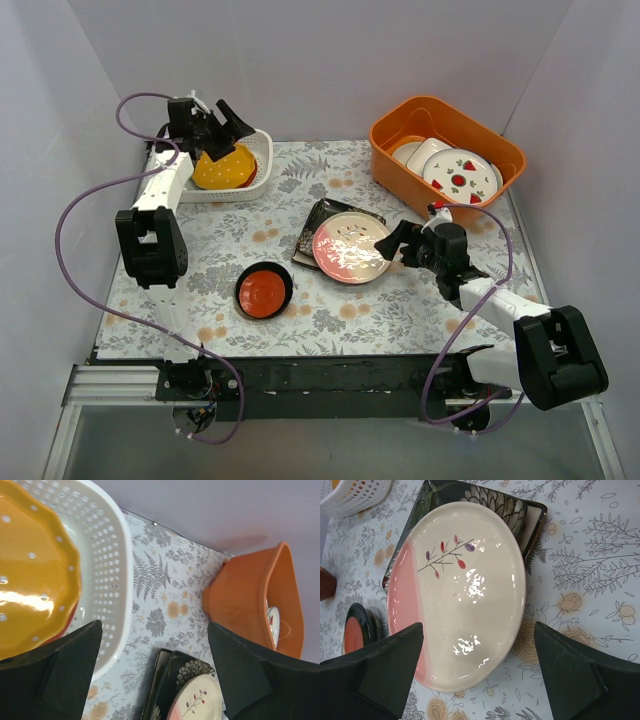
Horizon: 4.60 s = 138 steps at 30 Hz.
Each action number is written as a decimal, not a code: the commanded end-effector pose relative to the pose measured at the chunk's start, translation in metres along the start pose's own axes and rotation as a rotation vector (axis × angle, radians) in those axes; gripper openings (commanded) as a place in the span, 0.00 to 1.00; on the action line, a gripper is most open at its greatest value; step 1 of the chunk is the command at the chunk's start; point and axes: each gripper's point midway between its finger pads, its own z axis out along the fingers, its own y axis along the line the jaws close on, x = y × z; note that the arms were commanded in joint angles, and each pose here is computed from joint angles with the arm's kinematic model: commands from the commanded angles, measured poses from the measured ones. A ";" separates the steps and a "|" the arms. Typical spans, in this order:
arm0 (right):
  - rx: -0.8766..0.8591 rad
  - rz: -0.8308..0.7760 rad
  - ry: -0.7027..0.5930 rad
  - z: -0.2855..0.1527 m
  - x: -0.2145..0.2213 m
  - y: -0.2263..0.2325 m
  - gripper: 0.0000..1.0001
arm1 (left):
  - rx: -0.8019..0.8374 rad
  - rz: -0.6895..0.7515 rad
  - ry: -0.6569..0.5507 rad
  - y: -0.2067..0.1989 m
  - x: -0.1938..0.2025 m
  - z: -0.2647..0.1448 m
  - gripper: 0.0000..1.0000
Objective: Place the plates into the plastic bin on the countertop
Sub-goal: Pick up the plate at the center of the board.
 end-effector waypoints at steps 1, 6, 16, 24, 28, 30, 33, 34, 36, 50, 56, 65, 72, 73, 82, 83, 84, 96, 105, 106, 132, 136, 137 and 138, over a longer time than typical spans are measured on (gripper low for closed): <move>0.026 -0.030 -0.018 0.007 -0.010 -0.003 0.98 | 0.083 0.081 -0.047 -0.057 -0.016 -0.045 0.85; 0.041 -0.002 0.017 0.011 0.003 -0.015 0.98 | 0.136 0.135 0.024 -0.095 0.024 -0.041 0.85; -0.001 0.066 0.047 0.015 0.011 -0.026 0.94 | 0.179 0.134 0.177 -0.115 0.090 -0.030 0.85; -0.121 0.145 0.077 0.023 0.022 -0.020 0.79 | 0.204 0.163 0.258 -0.127 0.144 -0.030 0.85; -0.166 0.166 0.097 0.025 0.027 -0.015 0.76 | 0.202 0.189 0.270 -0.131 0.156 -0.028 0.85; -0.175 0.176 0.101 0.026 0.029 -0.015 0.73 | 0.205 0.187 0.275 -0.132 0.156 -0.027 0.85; -0.178 0.186 0.111 0.027 0.032 -0.015 0.69 | 0.204 0.194 0.280 -0.131 0.157 -0.026 0.85; -0.183 0.187 0.113 0.027 0.032 -0.015 0.68 | 0.210 0.196 0.282 -0.133 0.157 -0.027 0.85; -0.182 0.193 0.114 0.028 0.033 -0.016 0.64 | 0.210 0.197 0.284 -0.132 0.158 -0.027 0.85; -0.203 0.218 0.120 0.029 0.033 -0.012 0.01 | 0.210 0.209 0.298 -0.128 0.163 -0.024 0.84; -0.218 0.216 0.102 0.024 0.028 -0.009 0.01 | 0.213 0.207 0.308 -0.127 0.166 -0.023 0.84; -0.251 0.218 0.073 0.017 0.021 0.000 0.01 | 0.219 0.218 0.333 -0.128 0.173 -0.022 0.83; -0.282 0.200 0.036 0.009 0.009 0.011 0.01 | 0.230 0.250 0.368 -0.137 0.188 -0.020 0.83; -0.286 0.195 0.028 0.007 0.006 0.012 0.01 | 0.230 0.251 0.373 -0.137 0.190 -0.019 0.83; -0.332 0.183 -0.001 -0.002 -0.003 0.026 0.01 | 0.261 0.252 0.424 -0.143 0.203 -0.019 0.83; -0.338 0.184 -0.006 -0.003 -0.005 0.027 0.01 | 0.267 0.249 0.430 -0.144 0.205 -0.020 0.83; -0.351 0.183 -0.011 -0.006 -0.006 0.031 0.01 | 0.273 0.248 0.439 -0.145 0.208 -0.020 0.83; -0.377 0.137 -0.099 -0.032 -0.030 0.050 0.01 | 0.417 0.260 0.570 -0.160 0.238 -0.023 0.82; -0.388 0.136 -0.100 -0.041 -0.033 0.051 0.01 | 0.570 0.236 0.664 -0.175 0.251 -0.038 0.79; -0.391 0.140 -0.103 -0.042 -0.032 0.050 0.01 | 0.585 0.233 0.668 -0.177 0.251 -0.038 0.79; -0.458 0.174 -0.135 -0.059 -0.039 0.059 0.01 | 0.646 0.194 0.844 -0.168 0.296 -0.032 0.69; -0.458 0.178 -0.125 -0.058 -0.036 0.058 0.01 | 0.670 0.198 0.871 -0.172 0.303 -0.035 0.66; -0.456 0.182 -0.124 -0.058 -0.036 0.057 0.01 | 0.672 0.193 0.883 -0.171 0.306 -0.035 0.65; -0.457 0.185 -0.124 -0.058 -0.035 0.056 0.01 | 0.678 0.193 0.886 -0.172 0.306 -0.035 0.64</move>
